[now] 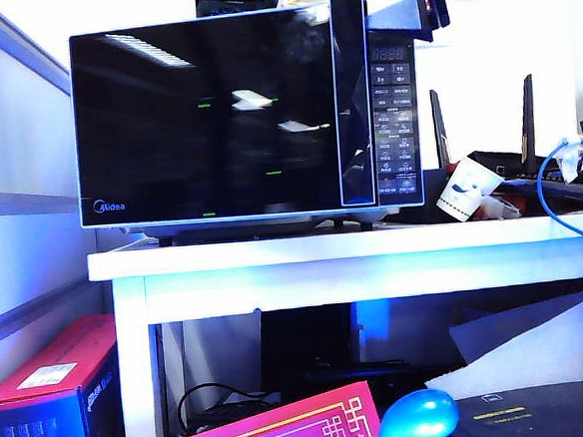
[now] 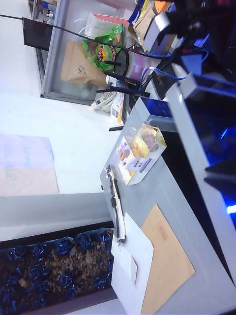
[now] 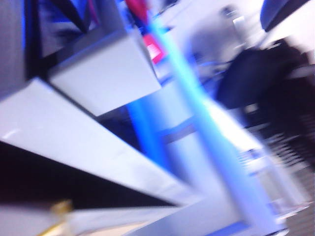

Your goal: Open the microwave door, place the box of snacks from the top of the microwave inside, then close the microwave door.

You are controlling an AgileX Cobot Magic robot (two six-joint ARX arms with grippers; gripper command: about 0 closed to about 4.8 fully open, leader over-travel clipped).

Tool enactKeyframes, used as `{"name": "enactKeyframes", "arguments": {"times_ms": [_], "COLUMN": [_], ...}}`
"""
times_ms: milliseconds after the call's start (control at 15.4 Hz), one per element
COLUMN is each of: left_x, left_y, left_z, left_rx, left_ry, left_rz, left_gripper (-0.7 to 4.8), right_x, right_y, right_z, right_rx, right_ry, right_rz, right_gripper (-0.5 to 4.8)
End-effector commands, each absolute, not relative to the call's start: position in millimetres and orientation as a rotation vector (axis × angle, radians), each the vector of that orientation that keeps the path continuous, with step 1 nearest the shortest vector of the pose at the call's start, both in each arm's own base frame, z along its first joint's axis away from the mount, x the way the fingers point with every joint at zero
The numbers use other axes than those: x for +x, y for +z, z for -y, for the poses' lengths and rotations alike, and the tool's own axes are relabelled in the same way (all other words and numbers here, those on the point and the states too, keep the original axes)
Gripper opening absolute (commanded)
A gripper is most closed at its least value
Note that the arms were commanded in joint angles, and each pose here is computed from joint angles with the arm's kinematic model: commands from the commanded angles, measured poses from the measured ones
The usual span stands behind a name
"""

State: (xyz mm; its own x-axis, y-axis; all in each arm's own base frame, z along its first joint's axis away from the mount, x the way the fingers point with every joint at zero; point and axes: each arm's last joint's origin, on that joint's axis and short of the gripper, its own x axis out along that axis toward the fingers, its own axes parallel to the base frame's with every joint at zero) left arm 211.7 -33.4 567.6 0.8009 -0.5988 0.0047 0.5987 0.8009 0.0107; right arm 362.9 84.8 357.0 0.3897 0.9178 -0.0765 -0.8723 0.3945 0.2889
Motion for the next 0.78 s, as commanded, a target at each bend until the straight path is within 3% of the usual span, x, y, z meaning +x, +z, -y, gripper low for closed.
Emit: {"name": "enactKeyframes", "arguments": {"times_ms": [65,456,586,781], "left_x": [209.6,209.6,209.9,209.9], "left_y": [569.7,569.7,569.6,569.4], "left_z": [33.5,33.5,33.5,33.6], "left_rx": [0.016,0.016,0.015,0.014], "left_ry": [-0.647,-0.647,-0.647,-0.648], "left_rz": [0.024,0.023,0.023,0.021], "left_gripper": [-0.05,-0.05,-0.05,-0.05], "right_x": [345.0,309.3,311.3,334.1], "right_y": [375.7,416.8,426.1,413.3], "right_z": [-84.9,-64.0,-58.0,-55.8], "right_rx": [0.215,0.160,0.114,0.029], "right_ry": [1.269,1.262,1.094,0.642], "right_rz": [-0.235,-0.119,-0.011,0.032], "right_gripper": [4.79,4.79,4.79,3.85]}}
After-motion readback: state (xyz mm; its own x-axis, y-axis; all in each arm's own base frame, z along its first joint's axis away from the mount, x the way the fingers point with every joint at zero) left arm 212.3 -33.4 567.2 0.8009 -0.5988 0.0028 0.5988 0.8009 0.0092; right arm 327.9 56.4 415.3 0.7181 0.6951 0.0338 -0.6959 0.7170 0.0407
